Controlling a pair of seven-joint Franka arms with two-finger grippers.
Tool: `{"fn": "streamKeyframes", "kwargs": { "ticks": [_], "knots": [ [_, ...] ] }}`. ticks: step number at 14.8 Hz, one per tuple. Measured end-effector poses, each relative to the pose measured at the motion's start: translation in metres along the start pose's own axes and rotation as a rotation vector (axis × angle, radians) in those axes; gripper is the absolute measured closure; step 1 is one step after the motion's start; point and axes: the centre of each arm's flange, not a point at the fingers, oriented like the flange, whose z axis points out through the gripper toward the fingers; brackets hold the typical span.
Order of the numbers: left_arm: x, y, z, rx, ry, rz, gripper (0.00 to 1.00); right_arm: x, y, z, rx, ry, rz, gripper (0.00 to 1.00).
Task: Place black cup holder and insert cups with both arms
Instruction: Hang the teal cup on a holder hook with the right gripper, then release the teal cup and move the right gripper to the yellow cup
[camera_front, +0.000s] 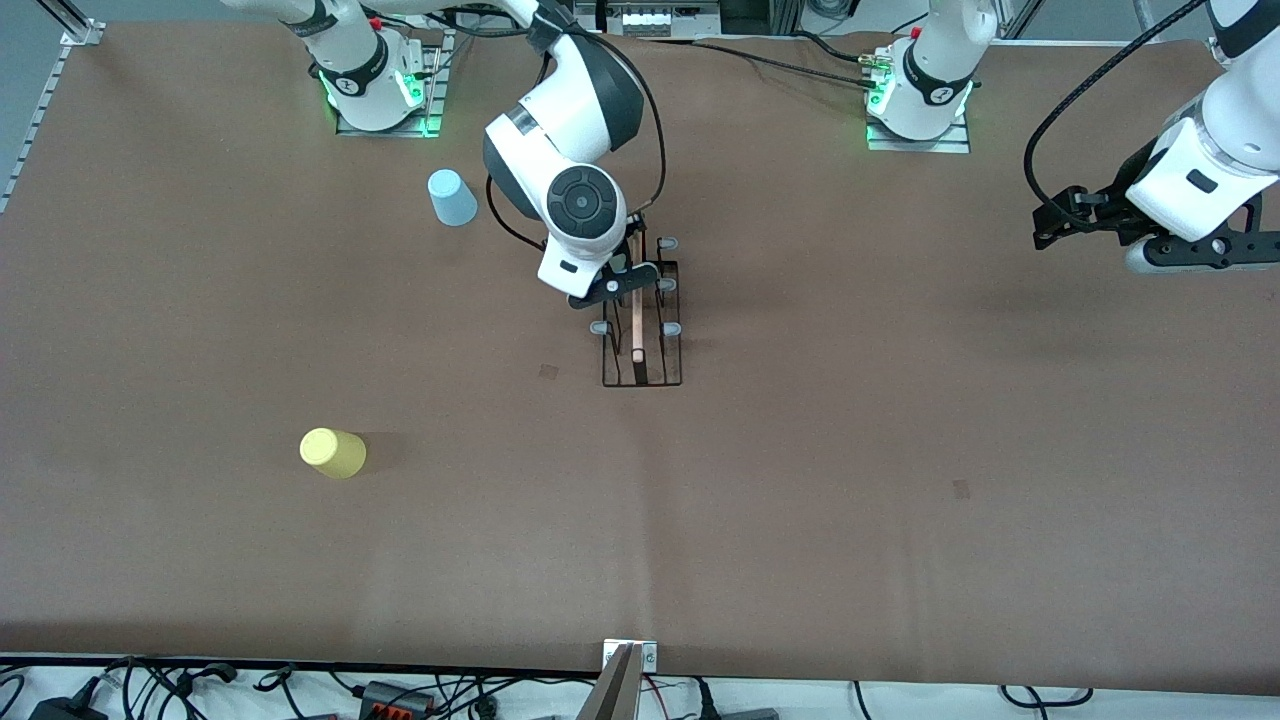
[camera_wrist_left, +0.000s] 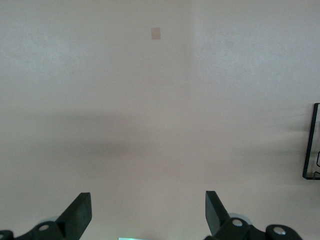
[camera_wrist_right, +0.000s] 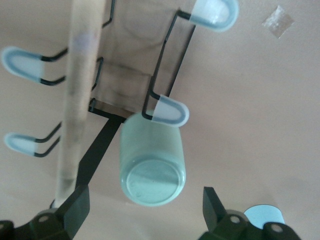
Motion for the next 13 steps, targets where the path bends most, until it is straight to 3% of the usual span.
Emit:
{"fn": "streamKeyframes", "kwargs": {
  "ticks": [7, 10, 13],
  "knots": [
    [0.000, 0.000, 0.000, 0.000, 0.001, 0.000, 0.00, -0.011, 0.009, -0.048, 0.029, 0.072, 0.117, 0.00],
    [0.000, 0.000, 0.000, 0.000, 0.001, 0.000, 0.00, 0.003, 0.064, -0.087, 0.018, 0.150, 0.218, 0.00],
    [0.000, 0.000, 0.000, 0.000, 0.001, 0.000, 0.00, 0.017, 0.145, -0.113, -0.032, 0.210, 0.346, 0.00]
  ]
}}
